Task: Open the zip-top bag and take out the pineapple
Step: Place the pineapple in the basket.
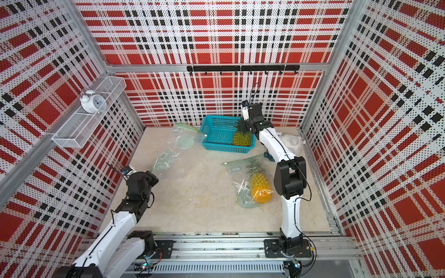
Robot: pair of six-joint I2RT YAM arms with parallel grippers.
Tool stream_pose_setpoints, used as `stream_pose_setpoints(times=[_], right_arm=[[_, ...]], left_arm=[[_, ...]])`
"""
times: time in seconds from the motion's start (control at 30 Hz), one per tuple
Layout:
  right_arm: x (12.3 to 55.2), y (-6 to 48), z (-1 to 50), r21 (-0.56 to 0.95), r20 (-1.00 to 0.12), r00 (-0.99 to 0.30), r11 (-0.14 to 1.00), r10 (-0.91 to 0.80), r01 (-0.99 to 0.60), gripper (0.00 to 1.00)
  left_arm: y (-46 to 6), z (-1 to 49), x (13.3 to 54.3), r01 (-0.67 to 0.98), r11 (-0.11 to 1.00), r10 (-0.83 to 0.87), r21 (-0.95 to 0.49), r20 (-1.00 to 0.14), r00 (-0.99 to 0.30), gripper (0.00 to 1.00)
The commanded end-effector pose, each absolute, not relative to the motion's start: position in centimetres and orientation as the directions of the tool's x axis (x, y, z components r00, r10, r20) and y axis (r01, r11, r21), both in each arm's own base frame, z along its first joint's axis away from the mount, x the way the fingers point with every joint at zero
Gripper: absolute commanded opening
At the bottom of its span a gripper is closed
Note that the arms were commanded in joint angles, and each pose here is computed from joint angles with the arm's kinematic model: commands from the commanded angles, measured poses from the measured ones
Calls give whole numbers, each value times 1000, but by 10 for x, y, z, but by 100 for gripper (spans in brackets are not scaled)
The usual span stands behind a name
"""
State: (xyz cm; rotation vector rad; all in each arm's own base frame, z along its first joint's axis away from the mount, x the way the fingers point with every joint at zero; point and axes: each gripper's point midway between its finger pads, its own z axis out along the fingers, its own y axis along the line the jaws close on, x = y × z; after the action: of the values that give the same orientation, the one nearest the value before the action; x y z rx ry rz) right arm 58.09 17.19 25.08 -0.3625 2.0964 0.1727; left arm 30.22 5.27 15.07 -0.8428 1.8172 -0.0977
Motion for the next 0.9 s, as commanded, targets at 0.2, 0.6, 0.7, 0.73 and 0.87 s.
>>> stream_pose_setpoints(times=[0.2, 0.6, 0.7, 0.73, 0.87], right_arm=[[590, 170, 278, -21, -891, -424, 949, -161, -314, 28], [570, 169, 336, 13, -943, -318, 945, -97, -326, 57], [561, 166, 351, 16, -954, -288, 947, -82, -320, 59], [557, 164, 354, 19, -957, -281, 948, -76, -319, 60], [541, 162, 370, 23, -966, -249, 945, -62, -327, 62]], left_arm=[[53, 148, 300, -491, 755, -577, -435, -797, -180, 0], [55, 148, 299, -503, 740, -589, -447, -791, -164, 0], [59, 149, 297, -523, 715, -608, -465, -782, -138, 0], [60, 150, 297, -526, 706, -616, -473, -778, -127, 0], [66, 158, 297, -548, 671, -635, -499, -769, -77, 0]])
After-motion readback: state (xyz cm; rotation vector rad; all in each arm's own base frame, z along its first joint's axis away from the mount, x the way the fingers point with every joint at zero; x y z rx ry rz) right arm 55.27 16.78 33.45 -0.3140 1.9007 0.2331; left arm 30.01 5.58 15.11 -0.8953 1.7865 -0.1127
